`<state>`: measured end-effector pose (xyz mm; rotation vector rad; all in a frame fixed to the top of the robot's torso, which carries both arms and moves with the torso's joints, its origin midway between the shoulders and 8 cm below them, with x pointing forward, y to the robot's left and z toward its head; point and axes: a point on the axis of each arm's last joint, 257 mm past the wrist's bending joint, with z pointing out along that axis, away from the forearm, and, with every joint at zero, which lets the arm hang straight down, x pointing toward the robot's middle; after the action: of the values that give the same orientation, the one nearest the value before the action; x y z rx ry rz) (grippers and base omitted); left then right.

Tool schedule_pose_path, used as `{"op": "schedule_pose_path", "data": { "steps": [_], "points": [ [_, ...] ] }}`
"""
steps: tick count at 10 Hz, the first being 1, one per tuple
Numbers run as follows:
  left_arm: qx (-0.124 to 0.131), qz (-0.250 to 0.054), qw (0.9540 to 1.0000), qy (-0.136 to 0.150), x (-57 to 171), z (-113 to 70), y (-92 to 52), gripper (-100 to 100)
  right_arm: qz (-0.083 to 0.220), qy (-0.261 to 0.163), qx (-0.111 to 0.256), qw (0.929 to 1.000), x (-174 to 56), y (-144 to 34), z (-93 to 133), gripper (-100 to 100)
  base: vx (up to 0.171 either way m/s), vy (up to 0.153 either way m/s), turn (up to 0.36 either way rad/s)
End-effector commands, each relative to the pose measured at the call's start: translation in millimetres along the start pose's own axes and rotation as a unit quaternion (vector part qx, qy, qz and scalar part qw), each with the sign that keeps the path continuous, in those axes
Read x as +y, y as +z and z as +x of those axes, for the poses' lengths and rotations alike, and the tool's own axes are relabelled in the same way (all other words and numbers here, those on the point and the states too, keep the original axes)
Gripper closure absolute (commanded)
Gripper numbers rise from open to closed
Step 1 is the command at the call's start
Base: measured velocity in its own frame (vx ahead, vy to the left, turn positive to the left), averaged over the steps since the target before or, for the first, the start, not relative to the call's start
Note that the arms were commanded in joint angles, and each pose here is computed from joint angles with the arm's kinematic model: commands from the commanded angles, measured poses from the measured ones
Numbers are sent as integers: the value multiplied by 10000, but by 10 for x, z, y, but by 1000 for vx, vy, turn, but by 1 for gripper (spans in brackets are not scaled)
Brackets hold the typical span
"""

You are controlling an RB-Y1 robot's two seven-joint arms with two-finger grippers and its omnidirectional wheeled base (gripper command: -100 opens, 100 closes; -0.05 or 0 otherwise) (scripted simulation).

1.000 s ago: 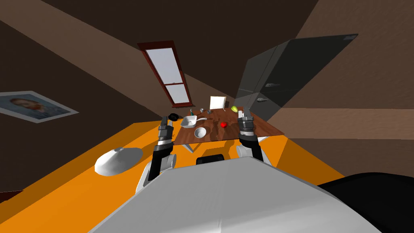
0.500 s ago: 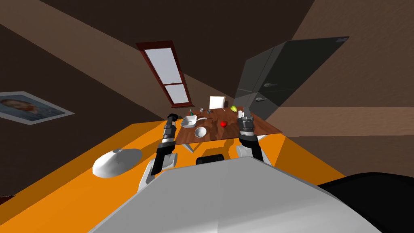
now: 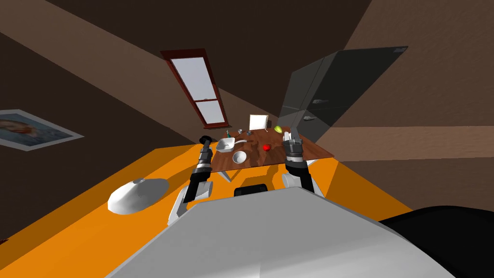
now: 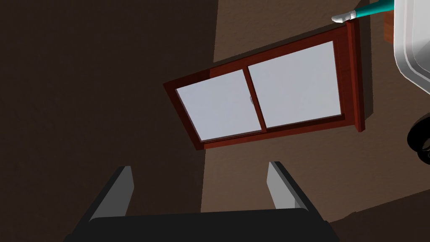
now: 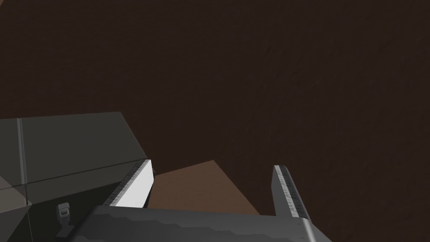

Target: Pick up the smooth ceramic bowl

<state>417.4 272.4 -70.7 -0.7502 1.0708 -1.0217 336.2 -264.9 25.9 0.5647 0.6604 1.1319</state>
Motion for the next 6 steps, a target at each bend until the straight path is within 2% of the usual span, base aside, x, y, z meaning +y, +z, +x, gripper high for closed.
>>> {"op": "schedule_pose_path", "data": {
  "steps": [1,6],
  "points": [
    [35,-159,9999,6,83,19,-2,-100,0,0,0,10000,0,0,0,0,-15,23,-21],
    [211,-805,9965,39,448,170,37,-100,0,0,0,10000,0,0,0,0,-19,26,-35]
  ]
}}
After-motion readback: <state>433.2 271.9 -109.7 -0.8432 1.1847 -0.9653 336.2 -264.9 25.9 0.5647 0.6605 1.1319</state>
